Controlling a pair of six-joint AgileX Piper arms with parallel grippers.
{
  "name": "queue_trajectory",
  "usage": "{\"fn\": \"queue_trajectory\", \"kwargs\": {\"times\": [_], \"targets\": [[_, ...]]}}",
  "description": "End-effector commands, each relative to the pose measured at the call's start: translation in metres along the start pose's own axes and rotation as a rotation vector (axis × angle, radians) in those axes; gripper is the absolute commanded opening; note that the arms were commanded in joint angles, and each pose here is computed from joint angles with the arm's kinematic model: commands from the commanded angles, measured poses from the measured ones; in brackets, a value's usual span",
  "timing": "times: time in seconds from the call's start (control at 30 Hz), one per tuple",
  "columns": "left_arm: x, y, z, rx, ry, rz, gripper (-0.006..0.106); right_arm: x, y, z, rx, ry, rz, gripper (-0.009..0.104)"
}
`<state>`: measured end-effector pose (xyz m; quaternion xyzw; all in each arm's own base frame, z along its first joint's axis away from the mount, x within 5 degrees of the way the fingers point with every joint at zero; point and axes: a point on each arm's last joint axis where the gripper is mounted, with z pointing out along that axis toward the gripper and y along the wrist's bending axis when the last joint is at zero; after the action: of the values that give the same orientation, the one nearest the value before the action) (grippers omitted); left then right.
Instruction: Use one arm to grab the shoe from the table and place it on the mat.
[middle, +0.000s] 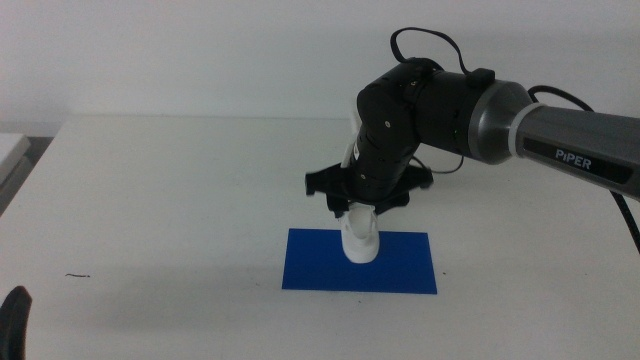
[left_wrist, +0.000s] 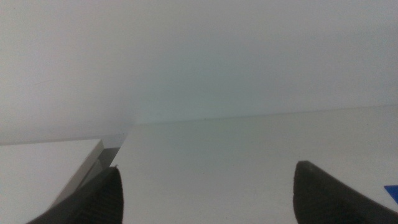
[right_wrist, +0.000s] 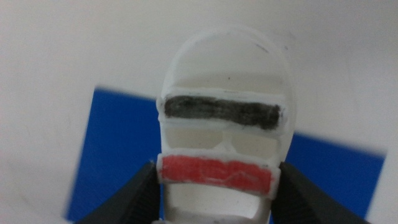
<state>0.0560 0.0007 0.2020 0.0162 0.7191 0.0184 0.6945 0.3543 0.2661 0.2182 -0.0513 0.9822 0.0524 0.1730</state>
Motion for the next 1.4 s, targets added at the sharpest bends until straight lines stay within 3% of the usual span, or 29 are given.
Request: {"fn": "queue_trajectory", "kwargs": {"times": [0.0, 0.17, 0.27, 0.37, 0.43, 0.53, 1.13, 1.2, 1.23, 1.37], "targets": [[-0.001, 0.000, 0.000, 0.004, -0.007, -0.007, 0.094, -0.002, 0.003, -0.004, -0.008, -0.020, -0.293, -0.002], [-0.001, 0.000, 0.000, 0.004, -0.007, -0.007, 0.094, -0.002, 0.003, -0.004, -0.014, -0.025, -0.345, -0.002], [-0.001, 0.000, 0.000, 0.004, -0.007, -0.007, 0.094, 0.002, 0.002, -0.004, -0.012, 0.020, -0.715, -0.002], [-0.001, 0.000, 0.000, 0.004, -0.007, -0.007, 0.094, 0.007, 0.003, -0.004, -0.074, 0.058, -1.151, -0.002], [-0.001, 0.000, 0.000, 0.004, -0.007, -0.007, 0.094, 0.007, 0.005, -0.004, -0.134, 0.041, -1.300, -0.002], [-0.001, 0.000, 0.000, 0.004, -0.007, -0.007, 0.094, 0.010, 0.008, 0.001, -0.197, 0.041, -1.304, -0.002], [-0.001, 0.000, 0.000, 0.004, -0.007, -0.007, 0.094, 0.015, 0.000, 0.044, -0.165, 0.154, -1.401, 0.000], [-0.001, 0.000, 0.000, 0.004, -0.007, -0.007, 0.094, 0.017, 0.000, 0.046, -0.165, 0.159, -1.401, 0.007], [-0.001, 0.000, 0.000, 0.004, -0.007, -0.007, 0.094, 0.016, 0.000, 0.046, -0.162, 0.150, -1.400, 0.041], [-0.001, 0.000, 0.000, 0.004, -0.007, -0.007, 0.094, 0.014, -0.001, 0.041, -0.116, 0.147, -1.349, 0.092]]}}
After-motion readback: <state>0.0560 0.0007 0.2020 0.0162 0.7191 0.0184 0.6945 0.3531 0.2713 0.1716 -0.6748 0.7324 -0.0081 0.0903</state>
